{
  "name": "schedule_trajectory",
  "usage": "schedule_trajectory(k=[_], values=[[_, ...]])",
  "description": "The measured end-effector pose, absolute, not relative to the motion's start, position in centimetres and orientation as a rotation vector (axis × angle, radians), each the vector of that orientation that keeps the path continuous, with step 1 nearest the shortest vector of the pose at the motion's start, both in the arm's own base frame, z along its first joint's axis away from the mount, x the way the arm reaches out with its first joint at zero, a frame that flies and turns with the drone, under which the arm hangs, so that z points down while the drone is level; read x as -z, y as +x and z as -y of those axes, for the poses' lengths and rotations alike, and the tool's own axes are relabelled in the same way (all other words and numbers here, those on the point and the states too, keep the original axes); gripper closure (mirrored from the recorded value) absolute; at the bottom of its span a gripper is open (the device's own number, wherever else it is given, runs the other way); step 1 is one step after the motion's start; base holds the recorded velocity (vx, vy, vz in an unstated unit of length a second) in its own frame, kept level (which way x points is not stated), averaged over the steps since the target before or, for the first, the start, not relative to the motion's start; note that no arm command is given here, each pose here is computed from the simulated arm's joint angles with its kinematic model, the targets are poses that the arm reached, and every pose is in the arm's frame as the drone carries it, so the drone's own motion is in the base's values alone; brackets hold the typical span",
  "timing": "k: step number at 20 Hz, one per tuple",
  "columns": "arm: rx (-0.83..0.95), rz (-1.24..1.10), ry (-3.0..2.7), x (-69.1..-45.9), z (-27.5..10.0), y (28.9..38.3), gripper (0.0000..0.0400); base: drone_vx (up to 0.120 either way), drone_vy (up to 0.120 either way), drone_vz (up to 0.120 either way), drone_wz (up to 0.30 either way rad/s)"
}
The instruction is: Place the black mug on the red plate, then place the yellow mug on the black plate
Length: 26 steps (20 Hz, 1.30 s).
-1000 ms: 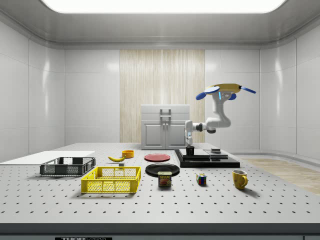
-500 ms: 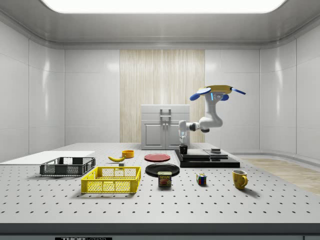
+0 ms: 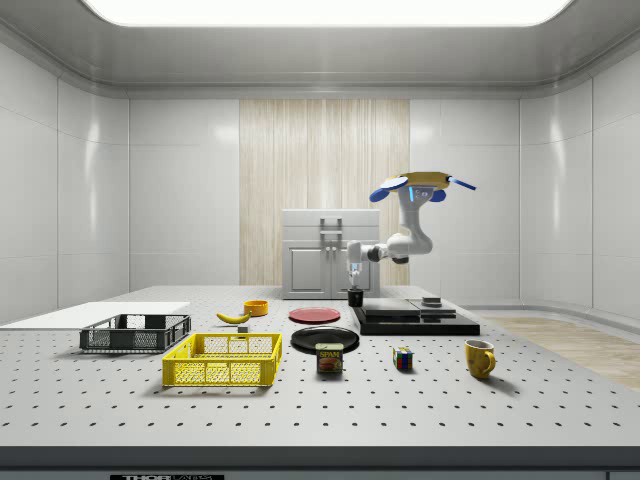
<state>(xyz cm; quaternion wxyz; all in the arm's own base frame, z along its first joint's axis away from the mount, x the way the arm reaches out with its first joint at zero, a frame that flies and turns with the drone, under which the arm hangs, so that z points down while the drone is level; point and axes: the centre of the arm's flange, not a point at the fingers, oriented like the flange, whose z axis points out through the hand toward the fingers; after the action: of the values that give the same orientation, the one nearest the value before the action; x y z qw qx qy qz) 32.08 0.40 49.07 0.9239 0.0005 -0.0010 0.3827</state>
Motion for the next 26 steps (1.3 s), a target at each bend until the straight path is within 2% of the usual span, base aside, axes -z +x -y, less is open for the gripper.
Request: schedule_trajectory(k=[13, 26], values=[[-0.785, 0.002, 0.001, -49.07, -0.40, 32.08, 0.0290, 0.120, -0.117, 0.000, 0.000], [-0.786, 0.002, 0.001, -49.07, -0.40, 32.07, 0.0290, 0.120, 0.000, 0.000, 0.000]])
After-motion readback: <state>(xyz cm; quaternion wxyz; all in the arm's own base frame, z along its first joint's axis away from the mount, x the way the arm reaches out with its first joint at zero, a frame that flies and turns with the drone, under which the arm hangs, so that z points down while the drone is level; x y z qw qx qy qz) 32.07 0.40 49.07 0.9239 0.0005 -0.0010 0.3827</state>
